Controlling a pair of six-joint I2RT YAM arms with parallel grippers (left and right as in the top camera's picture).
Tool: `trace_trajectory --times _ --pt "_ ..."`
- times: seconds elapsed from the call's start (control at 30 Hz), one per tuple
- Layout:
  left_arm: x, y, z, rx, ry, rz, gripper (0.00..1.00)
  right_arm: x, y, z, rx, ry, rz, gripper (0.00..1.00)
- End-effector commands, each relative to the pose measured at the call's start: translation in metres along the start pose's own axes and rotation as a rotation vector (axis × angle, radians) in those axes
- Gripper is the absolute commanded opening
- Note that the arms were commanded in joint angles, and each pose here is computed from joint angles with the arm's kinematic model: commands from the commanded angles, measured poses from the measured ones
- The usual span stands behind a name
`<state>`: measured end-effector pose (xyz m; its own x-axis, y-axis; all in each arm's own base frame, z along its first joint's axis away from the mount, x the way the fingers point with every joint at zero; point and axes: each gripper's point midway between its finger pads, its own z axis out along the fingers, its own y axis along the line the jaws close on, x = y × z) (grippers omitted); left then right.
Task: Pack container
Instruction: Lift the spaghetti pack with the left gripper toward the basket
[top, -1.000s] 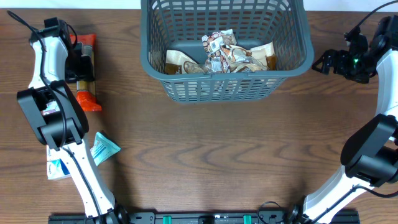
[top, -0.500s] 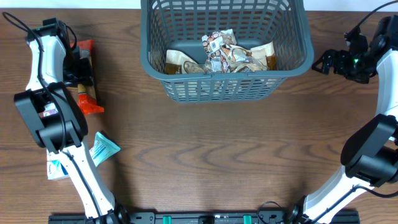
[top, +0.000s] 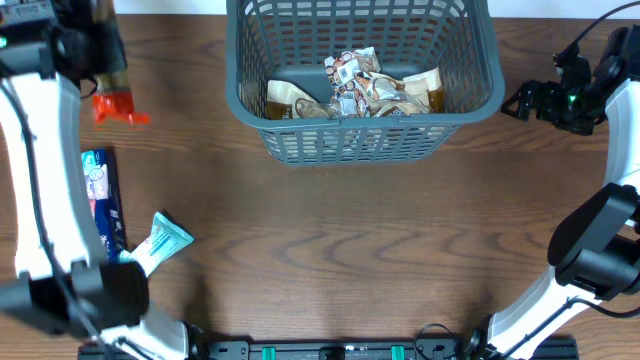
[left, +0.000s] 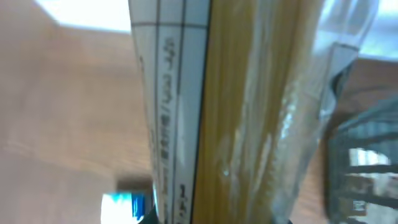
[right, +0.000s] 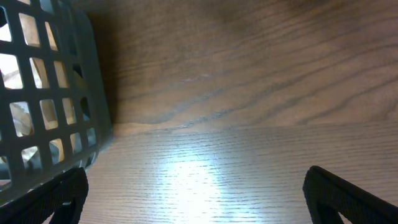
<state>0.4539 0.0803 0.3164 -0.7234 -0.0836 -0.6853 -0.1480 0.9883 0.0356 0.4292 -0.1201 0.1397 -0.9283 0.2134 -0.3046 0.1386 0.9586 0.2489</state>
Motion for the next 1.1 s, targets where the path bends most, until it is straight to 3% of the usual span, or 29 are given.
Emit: trace_trajectory --times 0.0,0.17,0.3,0.6,0.77,1.07 --pt "-0.040 -0.044 -0.057 0.051 -0.214 0.251 0.06 0.000 0.007 0.000 -0.014 0.001 -0.026 0.98" --pt "-0.063 -0.117 -0.091 0.116 -0.397 0.616 0.06 0.000 0.007 0.000 -0.014 0.000 -0.026 0.98" --pt "-0.071 -0.176 -0.112 0.167 -0.530 0.825 0.06 0.000 0.007 0.000 -0.014 0.000 -0.026 0.98" --pt "-0.076 -0.271 -0.164 0.324 -0.789 0.970 0.06 0.001 0.007 0.000 -0.015 0.005 -0.024 0.97" --pt "-0.060 -0.304 -0.147 0.403 -0.757 1.007 0.06 0.001 0.007 0.000 -0.015 0.005 -0.024 0.98" --pt "-0.014 -0.335 -0.038 0.457 -0.499 1.074 0.06 0.001 0.007 0.000 -0.015 0.005 -0.024 0.97"
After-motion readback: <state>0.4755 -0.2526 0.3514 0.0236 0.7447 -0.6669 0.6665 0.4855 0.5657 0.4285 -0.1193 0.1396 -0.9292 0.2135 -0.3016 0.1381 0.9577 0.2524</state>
